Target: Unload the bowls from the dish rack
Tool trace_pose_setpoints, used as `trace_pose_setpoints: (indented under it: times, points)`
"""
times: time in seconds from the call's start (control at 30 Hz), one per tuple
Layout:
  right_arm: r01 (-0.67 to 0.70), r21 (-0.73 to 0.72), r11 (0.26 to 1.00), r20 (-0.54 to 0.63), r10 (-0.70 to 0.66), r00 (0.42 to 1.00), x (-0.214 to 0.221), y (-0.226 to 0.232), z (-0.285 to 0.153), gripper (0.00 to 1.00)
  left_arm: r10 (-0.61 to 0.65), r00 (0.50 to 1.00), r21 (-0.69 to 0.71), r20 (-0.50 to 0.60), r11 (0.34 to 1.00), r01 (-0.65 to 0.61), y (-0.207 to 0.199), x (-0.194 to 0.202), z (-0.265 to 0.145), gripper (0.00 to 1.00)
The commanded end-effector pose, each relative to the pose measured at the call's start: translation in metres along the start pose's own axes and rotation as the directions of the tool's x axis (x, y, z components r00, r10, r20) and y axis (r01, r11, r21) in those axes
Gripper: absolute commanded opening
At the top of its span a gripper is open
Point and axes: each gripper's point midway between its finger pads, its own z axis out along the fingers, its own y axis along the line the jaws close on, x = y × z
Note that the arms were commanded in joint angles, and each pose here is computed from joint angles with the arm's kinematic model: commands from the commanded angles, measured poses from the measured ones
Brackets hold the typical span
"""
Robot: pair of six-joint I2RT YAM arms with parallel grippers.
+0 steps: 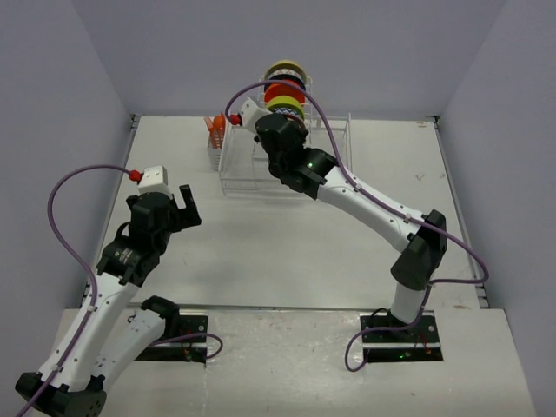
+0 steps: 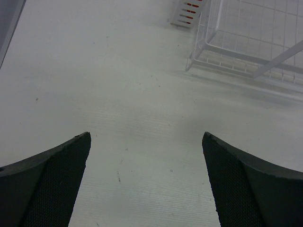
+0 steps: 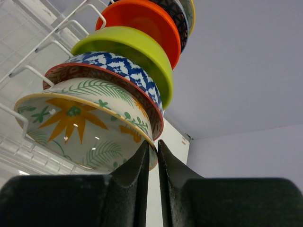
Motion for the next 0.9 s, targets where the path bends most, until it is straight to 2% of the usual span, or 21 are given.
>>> trace_pose_setpoints:
  times: [0.0, 0.13, 0.67, 0.87]
  points:
    - [-0.029, 0.045, 0.999, 0.032, 0.027, 0.999, -0.007, -0.008, 0.004, 0.12, 0.011, 0.999, 0.026, 0.037, 1.0, -0.012, -0.006, -0.008, 0.002, 1.0]
    - [-0.04, 0.067, 0.997, 0.047, 0.037, 0.998, -0.009, -0.014, 0.001, 0.0, 0.016, 0.999, 0.033, 0.03, 0.999, -0.017, -0.008, -0.007, 0.003, 1.0]
    - [-0.118, 0.162, 0.98, 0.146, 0.094, 0.985, -0.027, -0.067, -0.036, 0.0, 0.023, 0.999, 0.038, 0.024, 0.999, -0.024, -0.009, -0.006, 0.004, 1.0]
    - [-0.126, 0.159, 0.979, 0.156, 0.101, 0.982, -0.027, -0.07, -0.04, 0.0, 0.025, 1.0, 0.035, 0.02, 0.999, -0.025, -0.009, -0.005, 0.005, 1.0]
